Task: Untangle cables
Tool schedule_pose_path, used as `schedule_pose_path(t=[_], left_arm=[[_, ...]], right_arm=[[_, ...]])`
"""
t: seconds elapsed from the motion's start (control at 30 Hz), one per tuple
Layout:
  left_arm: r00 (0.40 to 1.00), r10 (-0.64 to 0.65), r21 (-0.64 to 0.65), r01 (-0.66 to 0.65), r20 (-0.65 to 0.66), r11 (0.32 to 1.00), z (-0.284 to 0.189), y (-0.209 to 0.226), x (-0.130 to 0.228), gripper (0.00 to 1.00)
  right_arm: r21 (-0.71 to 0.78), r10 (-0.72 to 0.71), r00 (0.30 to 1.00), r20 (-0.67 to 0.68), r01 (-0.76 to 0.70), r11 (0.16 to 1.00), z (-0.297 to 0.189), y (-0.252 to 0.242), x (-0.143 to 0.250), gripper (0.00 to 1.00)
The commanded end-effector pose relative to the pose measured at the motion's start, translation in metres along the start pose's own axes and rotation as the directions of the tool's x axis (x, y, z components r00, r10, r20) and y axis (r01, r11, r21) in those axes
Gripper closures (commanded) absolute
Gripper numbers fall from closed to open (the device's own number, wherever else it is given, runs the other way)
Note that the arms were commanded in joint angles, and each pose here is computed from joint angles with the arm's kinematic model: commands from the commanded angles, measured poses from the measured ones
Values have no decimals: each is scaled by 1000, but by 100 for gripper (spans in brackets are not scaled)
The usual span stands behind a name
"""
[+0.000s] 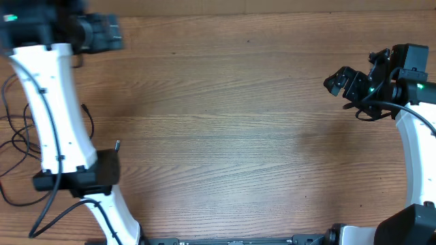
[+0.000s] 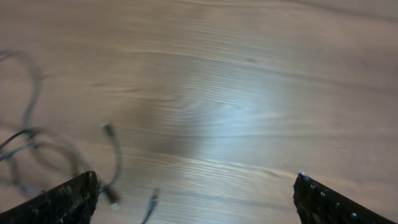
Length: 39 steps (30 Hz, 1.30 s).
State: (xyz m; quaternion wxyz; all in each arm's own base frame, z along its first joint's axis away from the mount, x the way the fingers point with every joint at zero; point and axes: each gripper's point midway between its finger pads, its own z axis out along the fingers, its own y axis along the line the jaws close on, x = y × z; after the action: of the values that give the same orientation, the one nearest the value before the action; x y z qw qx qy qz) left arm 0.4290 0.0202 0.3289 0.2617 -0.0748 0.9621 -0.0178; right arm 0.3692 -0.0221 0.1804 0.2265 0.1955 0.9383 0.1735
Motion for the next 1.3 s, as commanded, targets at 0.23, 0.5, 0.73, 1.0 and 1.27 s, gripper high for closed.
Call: schedule_pose_path(t=[0.23,0.5,0.73,1.0,1.27], left_arm=[[936,349,129,-342,-42,931,-3,-142,51,0],[883,467,197,-452,-37,870,-11,-194,81,0],[873,487,209,-471,-32,857,-14,-203,87,0],[873,487,209,-471,-32,857,-14,-203,87,0],[873,487,209,-470,-32,857,-14,-203,87,0]], right_arm=[[8,-8,1000,19,8,1000,-3,-1,-7,0],[7,-8,1000,20,8,1000,-3,-1,-8,0],[6,-2,1000,23,2,1000,-3,0,-8,0],[6,-2,1000,23,2,1000,-3,0,-8,0],[6,-2,1000,23,2,1000,-3,0,-8,0]])
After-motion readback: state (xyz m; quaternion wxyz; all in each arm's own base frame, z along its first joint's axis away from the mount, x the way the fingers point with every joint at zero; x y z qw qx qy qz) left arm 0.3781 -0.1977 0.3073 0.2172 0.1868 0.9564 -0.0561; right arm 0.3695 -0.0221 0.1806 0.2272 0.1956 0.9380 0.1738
